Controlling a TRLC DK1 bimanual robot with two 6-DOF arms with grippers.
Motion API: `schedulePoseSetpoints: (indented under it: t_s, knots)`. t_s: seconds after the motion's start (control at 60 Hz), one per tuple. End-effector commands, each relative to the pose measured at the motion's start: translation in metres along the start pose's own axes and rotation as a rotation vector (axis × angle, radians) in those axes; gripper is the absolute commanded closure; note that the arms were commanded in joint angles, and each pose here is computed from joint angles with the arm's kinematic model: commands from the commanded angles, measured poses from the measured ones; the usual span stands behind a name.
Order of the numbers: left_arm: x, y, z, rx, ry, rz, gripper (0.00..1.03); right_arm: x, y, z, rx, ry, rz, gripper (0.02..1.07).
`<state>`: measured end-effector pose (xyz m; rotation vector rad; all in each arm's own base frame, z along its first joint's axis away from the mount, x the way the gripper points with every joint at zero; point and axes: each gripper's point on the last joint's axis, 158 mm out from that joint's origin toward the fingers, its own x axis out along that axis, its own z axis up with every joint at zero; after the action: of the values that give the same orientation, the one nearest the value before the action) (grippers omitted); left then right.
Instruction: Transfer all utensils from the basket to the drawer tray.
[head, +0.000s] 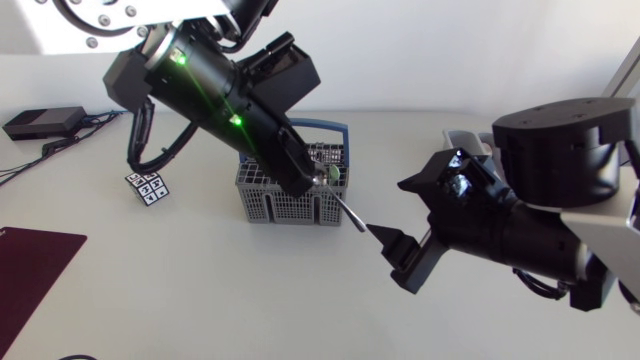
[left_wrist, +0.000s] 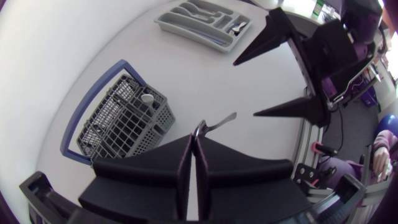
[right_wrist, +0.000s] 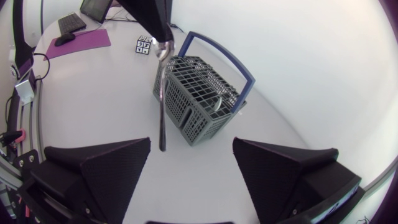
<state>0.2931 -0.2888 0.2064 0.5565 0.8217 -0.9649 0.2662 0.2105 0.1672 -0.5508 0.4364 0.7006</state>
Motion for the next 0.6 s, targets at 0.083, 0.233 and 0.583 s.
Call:
schedulePoseSetpoints:
  t_s: [0.083, 0.233, 0.583]
  knots:
    - [0.005, -0.016, 0.019, -0.107, -0.010, -0.064, 1.00, 0.006, 0.009, 0.019, 0.010, -0.040, 0.016, 0.21]
    - [0.012, -0.022, 0.023, -0.138, 0.002, -0.095, 1.00, 0.009, 0.009, 0.024, 0.003, -0.051, 0.007, 0.26]
    - [0.027, -0.035, 0.027, -0.165, 0.023, -0.147, 1.00, 0.025, 0.008, 0.029, -0.040, -0.070, -0.043, 0.72]
